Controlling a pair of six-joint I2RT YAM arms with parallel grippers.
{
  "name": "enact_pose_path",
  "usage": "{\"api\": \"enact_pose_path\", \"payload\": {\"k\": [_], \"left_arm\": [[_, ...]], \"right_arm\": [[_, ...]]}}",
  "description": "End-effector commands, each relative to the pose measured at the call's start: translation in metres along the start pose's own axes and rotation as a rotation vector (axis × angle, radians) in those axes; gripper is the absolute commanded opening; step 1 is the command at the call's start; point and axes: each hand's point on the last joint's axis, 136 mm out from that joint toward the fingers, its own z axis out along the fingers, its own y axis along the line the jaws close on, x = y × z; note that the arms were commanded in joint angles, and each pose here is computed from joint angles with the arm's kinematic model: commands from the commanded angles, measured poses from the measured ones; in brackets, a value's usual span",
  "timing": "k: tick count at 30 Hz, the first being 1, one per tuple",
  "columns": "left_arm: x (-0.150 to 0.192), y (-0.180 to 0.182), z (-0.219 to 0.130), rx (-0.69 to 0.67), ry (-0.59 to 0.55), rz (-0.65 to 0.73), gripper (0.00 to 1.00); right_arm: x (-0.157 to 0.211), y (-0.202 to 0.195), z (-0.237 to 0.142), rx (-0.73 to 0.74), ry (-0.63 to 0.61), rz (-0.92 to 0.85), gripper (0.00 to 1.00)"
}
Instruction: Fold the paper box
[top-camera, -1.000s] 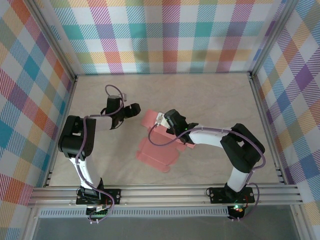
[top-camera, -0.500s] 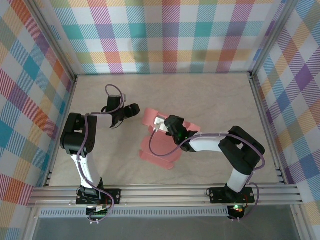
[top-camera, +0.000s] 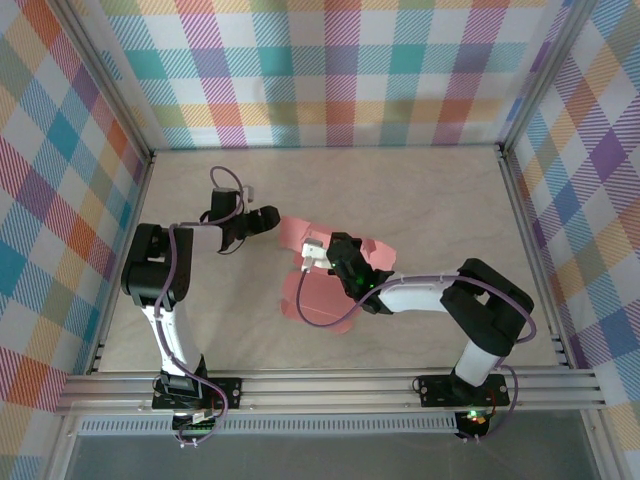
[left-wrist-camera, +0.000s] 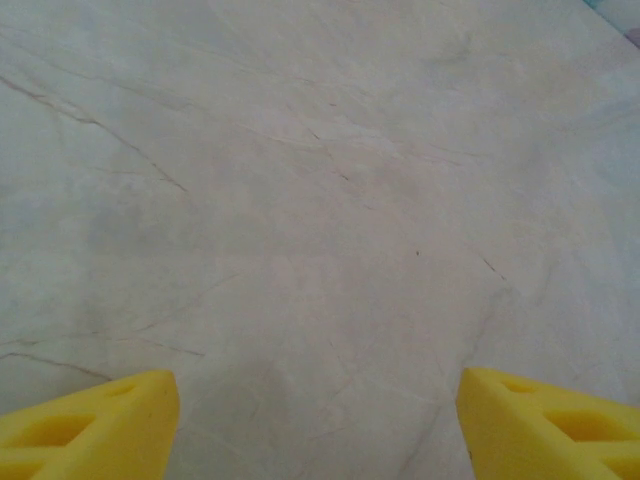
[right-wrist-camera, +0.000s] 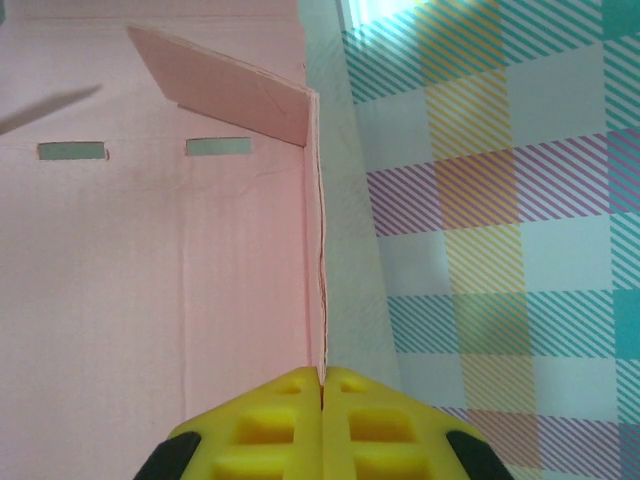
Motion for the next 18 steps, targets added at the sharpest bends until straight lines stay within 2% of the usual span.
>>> {"api": "enact_pose_path", "payload": {"k": [1, 9, 18], "left_arm": [[0.016, -0.031, 0.001, 0.160, 0.055, 0.081, 0.72], [0.035, -0.065, -0.022, 0.263, 0.075, 0.259, 0.73], [0.049, -0.089, -0.035, 0.333, 0.067, 0.342, 0.72]], "right_arm": [[-0.006, -0.021, -0.007, 0.063, -0.024, 0.042, 0.00], [-0.007, -0.022, -0.006, 0.056, -0.027, 0.069, 0.00], [-0.001, -0.020, -0.004, 0.039, -0.013, 0.087, 0.00]]}}
